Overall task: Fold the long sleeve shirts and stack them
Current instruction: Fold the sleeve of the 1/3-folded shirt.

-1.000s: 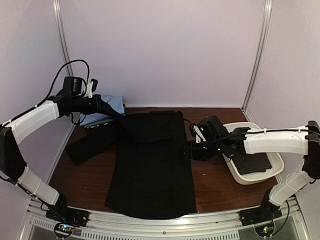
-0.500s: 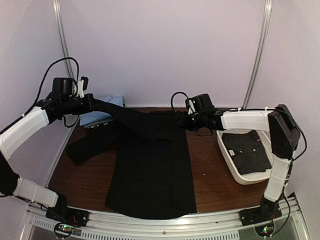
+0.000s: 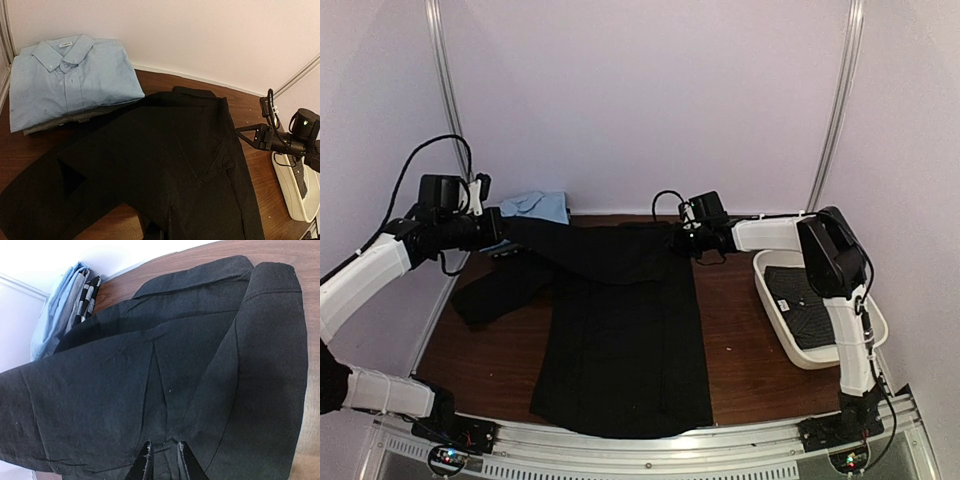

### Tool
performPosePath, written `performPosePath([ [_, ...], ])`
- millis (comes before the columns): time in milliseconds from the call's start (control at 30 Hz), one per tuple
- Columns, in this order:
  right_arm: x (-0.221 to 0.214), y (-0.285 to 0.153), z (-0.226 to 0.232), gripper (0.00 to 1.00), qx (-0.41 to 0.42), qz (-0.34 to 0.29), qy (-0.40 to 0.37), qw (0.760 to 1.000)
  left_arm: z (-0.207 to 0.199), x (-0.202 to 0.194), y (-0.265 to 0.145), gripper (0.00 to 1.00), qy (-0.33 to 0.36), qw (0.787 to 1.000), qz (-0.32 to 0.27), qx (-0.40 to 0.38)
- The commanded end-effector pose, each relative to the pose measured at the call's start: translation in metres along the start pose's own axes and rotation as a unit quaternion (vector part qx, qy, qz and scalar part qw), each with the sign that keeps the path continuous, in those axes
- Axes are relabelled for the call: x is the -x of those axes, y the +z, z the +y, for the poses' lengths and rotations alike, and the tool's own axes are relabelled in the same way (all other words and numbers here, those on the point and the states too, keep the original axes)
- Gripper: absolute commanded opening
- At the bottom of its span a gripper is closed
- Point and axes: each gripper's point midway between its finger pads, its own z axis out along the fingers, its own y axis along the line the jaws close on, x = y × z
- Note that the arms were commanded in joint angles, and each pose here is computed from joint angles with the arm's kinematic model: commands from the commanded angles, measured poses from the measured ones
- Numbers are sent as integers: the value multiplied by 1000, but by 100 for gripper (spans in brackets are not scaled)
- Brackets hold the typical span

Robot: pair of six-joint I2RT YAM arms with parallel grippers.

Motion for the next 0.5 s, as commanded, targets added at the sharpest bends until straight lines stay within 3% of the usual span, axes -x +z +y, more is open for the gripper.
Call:
performPosePath([
  [0, 19, 4, -7, 18, 11, -11, 10, 1000, -6, -7, -9, 0, -13, 1000, -8, -17],
  [467, 23, 30, -37, 15, 7, 3, 28, 1000, -14, -46, -23, 0, -44, 999, 9, -25],
])
